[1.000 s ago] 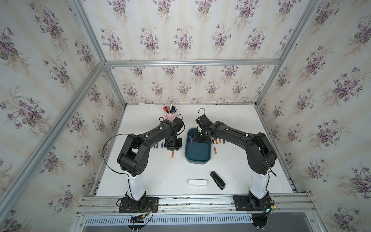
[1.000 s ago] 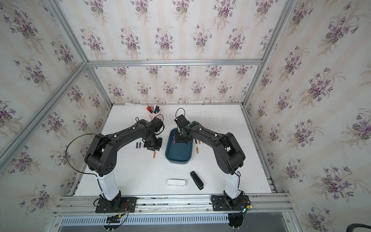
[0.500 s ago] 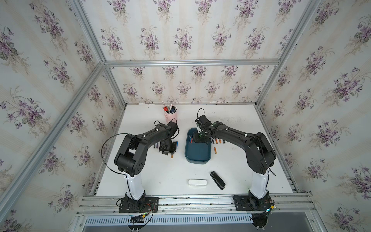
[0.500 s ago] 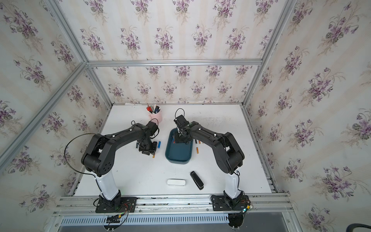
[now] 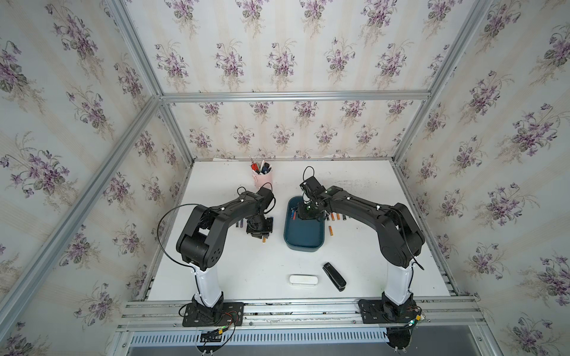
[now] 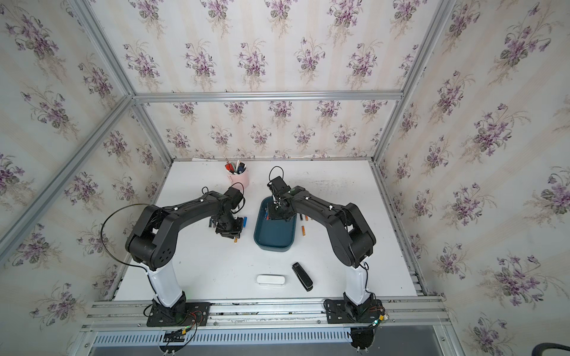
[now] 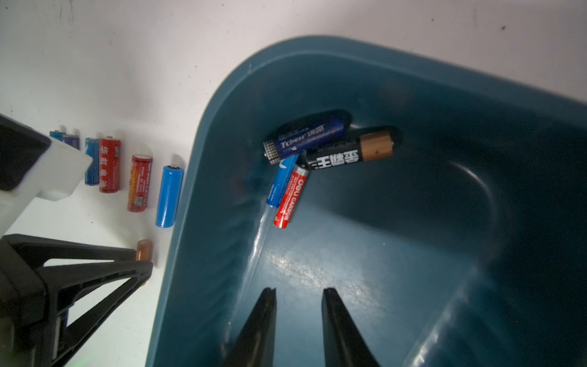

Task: Take the batteries out of the storage box
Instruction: Adjust the battery at the center of the board.

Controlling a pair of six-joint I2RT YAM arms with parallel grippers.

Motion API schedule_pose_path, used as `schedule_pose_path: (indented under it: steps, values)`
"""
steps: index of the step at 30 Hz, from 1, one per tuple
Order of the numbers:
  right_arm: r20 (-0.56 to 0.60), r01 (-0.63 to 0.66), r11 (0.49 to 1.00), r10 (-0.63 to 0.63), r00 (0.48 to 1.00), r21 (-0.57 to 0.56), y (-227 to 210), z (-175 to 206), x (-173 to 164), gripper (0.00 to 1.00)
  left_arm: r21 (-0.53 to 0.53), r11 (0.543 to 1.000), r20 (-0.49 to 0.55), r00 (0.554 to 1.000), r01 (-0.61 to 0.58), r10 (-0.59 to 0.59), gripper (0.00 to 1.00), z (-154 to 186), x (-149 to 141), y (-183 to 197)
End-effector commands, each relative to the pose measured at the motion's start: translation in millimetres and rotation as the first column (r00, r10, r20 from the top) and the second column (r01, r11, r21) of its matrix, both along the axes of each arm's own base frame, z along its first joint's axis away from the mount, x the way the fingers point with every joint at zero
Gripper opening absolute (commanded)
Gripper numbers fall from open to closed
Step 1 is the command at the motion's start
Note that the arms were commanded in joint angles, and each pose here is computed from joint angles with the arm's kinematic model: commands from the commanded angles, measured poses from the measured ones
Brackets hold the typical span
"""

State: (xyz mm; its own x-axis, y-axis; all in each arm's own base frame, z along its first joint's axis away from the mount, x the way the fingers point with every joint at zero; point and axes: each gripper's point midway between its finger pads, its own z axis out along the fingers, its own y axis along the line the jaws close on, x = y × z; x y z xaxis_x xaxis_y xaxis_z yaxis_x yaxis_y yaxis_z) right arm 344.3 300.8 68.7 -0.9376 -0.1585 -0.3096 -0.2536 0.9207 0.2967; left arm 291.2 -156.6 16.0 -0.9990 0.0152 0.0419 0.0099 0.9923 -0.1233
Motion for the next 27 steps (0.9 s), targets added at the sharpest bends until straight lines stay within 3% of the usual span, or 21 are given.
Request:
schedule_pose_path:
  steps: [1, 11, 16, 27]
  values:
    - [0.016, -0.007, 1.000, 0.007, 1.000, -0.019, -3, 3, 1, 0.30, -0.015, 1.000, -0.002, 1.000, -0.010, 0.010, 0.26, -1, 1, -4]
    - [0.014, -0.007, 1.000, 0.007, 1.000, -0.021, -3, 2, 1, 0.30, 0.006, 1.000, -0.009, 1.000, 0.001, -0.001, 0.17, -2, -1, -1]
    - [0.009, -0.008, 1.000, 0.008, 1.000, -0.017, -1, -1, 2, 0.30, 0.006, 1.000, -0.002, 1.000, 0.000, 0.000, 0.27, 1, 0, -1]
    - [0.007, 0.005, 1.000, -0.005, 1.000, 0.010, 7, -9, 8, 0.30, 0.000, 1.000, 0.039, 0.999, 0.003, -0.003, 0.31, 22, 8, -2]
